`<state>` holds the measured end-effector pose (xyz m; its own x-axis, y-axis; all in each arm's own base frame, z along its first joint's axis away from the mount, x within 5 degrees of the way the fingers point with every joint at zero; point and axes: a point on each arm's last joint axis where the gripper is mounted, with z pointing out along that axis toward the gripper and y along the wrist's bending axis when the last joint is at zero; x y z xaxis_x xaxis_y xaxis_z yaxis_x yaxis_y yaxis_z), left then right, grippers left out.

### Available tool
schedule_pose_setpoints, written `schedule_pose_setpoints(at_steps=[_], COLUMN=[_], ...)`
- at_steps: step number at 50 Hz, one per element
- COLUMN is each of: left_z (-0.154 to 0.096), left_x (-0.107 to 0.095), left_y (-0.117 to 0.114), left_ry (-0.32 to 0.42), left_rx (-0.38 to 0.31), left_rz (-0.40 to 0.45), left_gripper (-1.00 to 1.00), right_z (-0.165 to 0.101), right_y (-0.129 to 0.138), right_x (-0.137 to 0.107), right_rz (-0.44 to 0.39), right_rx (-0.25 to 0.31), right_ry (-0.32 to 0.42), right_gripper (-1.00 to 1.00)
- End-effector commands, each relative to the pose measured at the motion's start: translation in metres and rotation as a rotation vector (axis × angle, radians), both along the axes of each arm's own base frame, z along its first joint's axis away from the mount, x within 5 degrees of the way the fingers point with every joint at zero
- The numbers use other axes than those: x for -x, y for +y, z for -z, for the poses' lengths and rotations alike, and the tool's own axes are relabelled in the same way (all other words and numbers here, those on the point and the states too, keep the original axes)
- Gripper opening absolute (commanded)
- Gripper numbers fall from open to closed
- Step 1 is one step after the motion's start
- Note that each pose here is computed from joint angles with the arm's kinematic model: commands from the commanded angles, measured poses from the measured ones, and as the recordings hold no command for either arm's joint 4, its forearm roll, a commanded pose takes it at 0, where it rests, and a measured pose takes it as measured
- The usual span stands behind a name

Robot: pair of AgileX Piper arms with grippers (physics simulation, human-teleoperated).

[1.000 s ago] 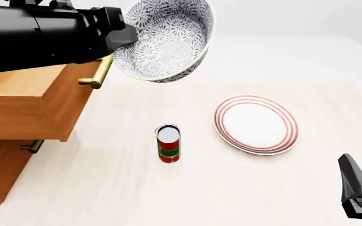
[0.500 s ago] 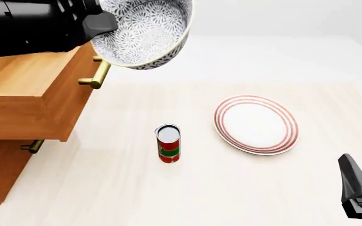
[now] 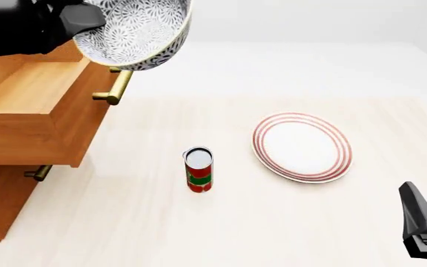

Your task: Put the bowl in the top drawer of the cabinet.

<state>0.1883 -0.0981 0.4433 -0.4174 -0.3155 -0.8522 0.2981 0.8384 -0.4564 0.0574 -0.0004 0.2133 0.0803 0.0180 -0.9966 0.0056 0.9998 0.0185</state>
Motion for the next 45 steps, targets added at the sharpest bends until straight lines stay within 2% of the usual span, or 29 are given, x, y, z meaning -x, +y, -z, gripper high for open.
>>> schedule_pose_setpoints(at_steps=[1, 28, 45], left_z=[-0.007, -0.017, -0.026], left_x=[0.003, 0.009, 0.008], left_y=[0.012, 0.047, 0.066], left_ry=[-0.017, -0.036, -0.045], left_rx=[0.014, 0.023, 0.0], left_rz=[-0.045, -0.201, -0.296], left_gripper=[-1.0, -1.0, -1.0], right_z=[0.0, 0.0, 0.0], right_y=[0.0, 0.0, 0.0], right_x=[0.0, 0.0, 0.0], right_rz=[0.0, 0.0, 0.0], right_rx=[0.0, 0.0, 0.0], right_ry=[0.0, 0.0, 0.0], right_gripper=[1.0, 1.0, 1.0])
